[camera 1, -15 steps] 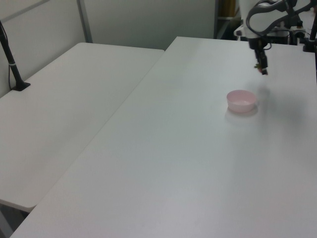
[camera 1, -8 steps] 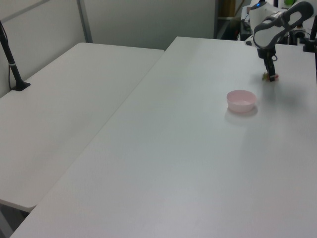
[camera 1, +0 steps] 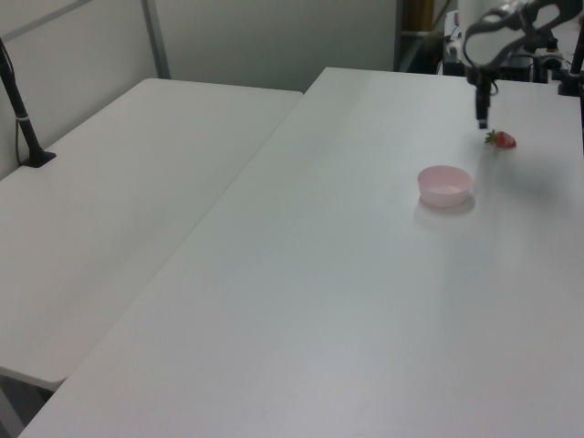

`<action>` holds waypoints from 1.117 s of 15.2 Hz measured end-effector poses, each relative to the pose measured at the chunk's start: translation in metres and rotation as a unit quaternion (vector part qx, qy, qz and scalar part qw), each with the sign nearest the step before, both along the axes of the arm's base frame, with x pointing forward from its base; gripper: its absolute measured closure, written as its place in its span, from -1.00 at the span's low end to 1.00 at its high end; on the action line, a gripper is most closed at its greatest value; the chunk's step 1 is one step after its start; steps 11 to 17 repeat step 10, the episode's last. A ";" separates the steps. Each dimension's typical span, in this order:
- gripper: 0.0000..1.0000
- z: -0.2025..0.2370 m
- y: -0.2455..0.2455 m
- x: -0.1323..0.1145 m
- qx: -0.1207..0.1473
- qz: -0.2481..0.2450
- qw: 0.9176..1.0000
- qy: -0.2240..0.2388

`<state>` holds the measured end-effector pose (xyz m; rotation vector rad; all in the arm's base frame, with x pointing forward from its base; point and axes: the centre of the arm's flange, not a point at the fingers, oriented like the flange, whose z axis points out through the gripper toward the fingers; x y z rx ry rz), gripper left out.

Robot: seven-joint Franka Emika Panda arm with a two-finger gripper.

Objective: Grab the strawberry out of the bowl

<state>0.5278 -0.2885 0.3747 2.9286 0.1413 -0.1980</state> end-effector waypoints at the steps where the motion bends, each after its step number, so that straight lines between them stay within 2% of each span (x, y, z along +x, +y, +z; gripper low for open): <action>1: -1.00 0.023 0.021 0.008 0.001 -0.011 1.000 -0.015; 5: -1.00 0.127 0.133 0.020 0.039 0.003 0.999 -0.016; 9: -1.00 0.206 0.214 0.023 0.043 -0.057 0.996 -0.062; 10: -1.00 0.216 0.228 0.024 0.043 -0.061 0.995 -0.069; 17: -1.00 0.216 0.228 0.024 0.043 -0.061 0.995 -0.069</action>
